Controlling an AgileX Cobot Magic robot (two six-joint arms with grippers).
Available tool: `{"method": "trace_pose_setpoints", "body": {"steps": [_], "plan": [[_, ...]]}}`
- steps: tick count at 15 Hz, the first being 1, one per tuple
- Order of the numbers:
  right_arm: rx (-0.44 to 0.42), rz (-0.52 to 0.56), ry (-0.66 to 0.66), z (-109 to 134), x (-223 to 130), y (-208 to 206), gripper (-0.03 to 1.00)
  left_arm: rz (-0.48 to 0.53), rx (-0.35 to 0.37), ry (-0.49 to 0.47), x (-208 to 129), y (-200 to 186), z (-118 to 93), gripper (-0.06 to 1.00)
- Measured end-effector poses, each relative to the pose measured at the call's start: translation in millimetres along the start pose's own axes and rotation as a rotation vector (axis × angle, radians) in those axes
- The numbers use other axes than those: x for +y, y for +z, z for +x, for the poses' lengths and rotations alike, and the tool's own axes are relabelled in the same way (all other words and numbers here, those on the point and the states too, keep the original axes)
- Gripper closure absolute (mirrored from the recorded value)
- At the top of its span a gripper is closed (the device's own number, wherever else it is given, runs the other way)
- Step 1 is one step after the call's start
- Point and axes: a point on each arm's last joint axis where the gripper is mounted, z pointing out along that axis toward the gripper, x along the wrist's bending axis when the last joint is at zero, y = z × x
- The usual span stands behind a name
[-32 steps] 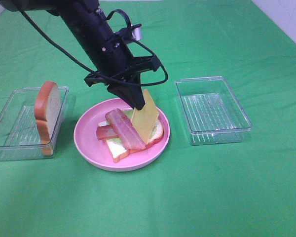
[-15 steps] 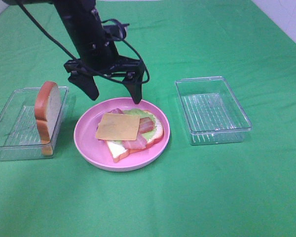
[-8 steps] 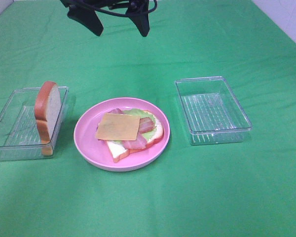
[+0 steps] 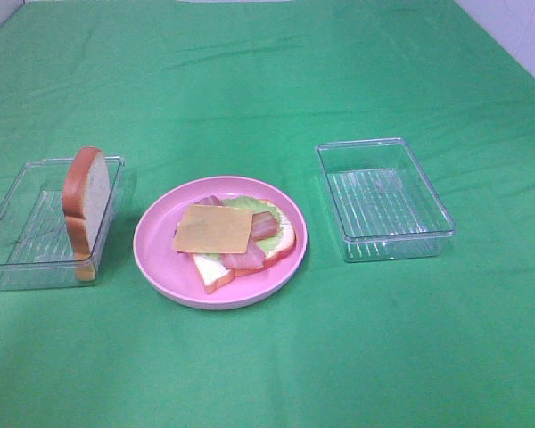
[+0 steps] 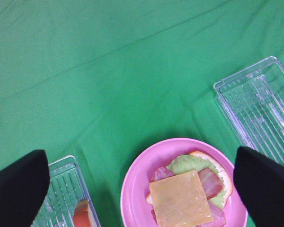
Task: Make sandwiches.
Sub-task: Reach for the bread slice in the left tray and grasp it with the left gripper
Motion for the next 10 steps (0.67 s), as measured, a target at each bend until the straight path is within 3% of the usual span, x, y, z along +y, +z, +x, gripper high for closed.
{"method": "trace_pose_setpoints", "body": {"steps": [2,3,6,10], "plan": [[0.0,0.0,0.0,0,0,0,0.0,0.012,0.034,-0.033,-5,-8,20,-0.04],[0.0,0.0,0.0,0,0,0,0.0,0.061,0.071,-0.07,-17,-4,40,-0.04],[0.0,0.0,0.0,0,0,0,0.0,0.202,0.113,-0.132,-43,26,62,-0.04],[0.0,0.0,0.0,0,0,0,0.0,0.343,0.134,-0.193,-68,63,74,-0.04]]}}
